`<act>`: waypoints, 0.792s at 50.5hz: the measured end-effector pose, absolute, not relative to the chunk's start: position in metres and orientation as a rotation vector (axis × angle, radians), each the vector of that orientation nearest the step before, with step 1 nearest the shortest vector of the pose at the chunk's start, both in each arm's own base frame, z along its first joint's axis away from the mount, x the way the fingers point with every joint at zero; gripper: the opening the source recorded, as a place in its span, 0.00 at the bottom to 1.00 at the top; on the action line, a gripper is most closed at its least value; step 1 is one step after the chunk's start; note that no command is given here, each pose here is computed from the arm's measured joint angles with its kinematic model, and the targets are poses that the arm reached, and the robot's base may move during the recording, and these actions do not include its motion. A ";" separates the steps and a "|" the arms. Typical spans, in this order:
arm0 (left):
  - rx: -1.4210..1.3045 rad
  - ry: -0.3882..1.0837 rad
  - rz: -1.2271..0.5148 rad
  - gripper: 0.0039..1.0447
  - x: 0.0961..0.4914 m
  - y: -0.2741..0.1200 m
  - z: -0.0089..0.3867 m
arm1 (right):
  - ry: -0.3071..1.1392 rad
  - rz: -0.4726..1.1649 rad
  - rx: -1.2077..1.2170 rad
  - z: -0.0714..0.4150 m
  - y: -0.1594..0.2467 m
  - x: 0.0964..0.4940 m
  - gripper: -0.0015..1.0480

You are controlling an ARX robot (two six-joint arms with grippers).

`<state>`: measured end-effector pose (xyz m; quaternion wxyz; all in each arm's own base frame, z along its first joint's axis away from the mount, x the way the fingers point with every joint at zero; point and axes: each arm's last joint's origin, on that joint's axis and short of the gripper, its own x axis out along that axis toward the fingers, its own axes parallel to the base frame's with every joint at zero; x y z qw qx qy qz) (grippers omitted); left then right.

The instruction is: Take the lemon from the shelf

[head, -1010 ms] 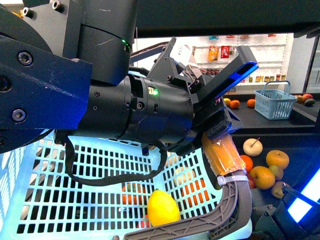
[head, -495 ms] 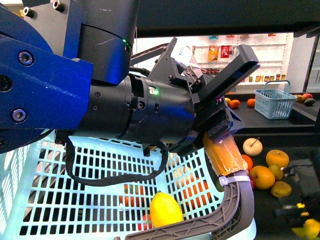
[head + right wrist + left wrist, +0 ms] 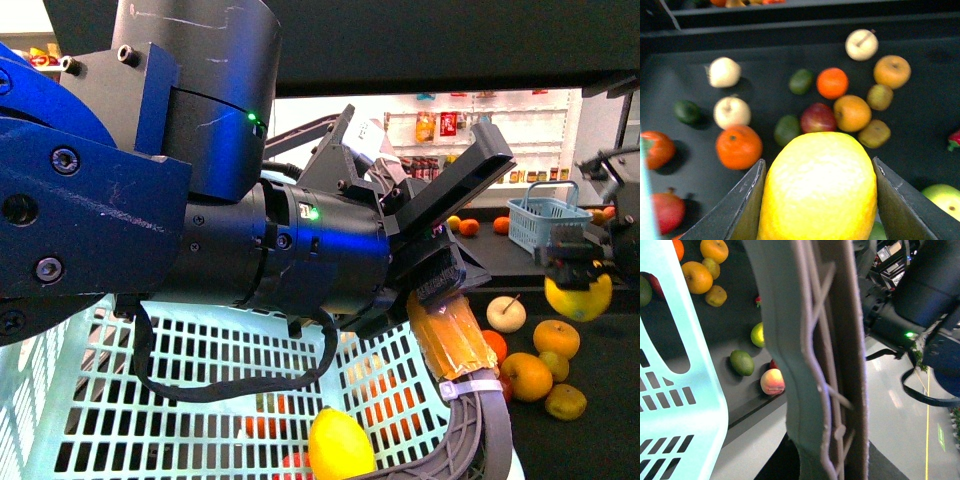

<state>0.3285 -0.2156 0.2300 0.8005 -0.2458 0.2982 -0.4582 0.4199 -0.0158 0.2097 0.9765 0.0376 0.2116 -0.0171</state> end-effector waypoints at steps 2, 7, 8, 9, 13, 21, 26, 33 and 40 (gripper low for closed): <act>-0.527 0.639 -0.982 0.08 0.329 -0.216 0.230 | 0.416 -0.012 0.090 0.217 -0.008 0.418 0.53; -0.527 0.639 -0.982 0.08 0.329 -0.216 0.230 | 0.396 0.048 0.119 0.229 0.013 0.413 0.53; -0.527 0.639 -0.981 0.08 0.329 -0.216 0.230 | 0.394 0.055 0.121 0.230 0.015 0.412 0.53; -0.527 0.639 -0.981 0.08 0.329 -0.216 0.230 | 0.392 0.066 0.123 0.232 0.020 0.411 0.53; -0.527 0.639 -0.980 0.08 0.329 -0.216 0.230 | 0.397 0.101 0.137 0.232 0.035 0.407 0.53; -0.527 0.640 -0.983 0.08 0.328 -0.216 0.230 | 0.433 0.164 0.152 0.221 0.061 0.399 0.53; -0.528 0.640 -0.983 0.08 0.328 -0.216 0.230 | 0.453 0.194 0.162 0.214 0.073 0.393 0.53; -0.527 0.640 -0.983 0.08 0.328 -0.216 0.230 | 0.469 0.229 0.173 0.208 0.087 0.388 0.53; -0.528 0.639 -0.981 0.08 0.329 -0.216 0.230 | 0.492 0.254 0.171 0.202 0.095 0.383 0.53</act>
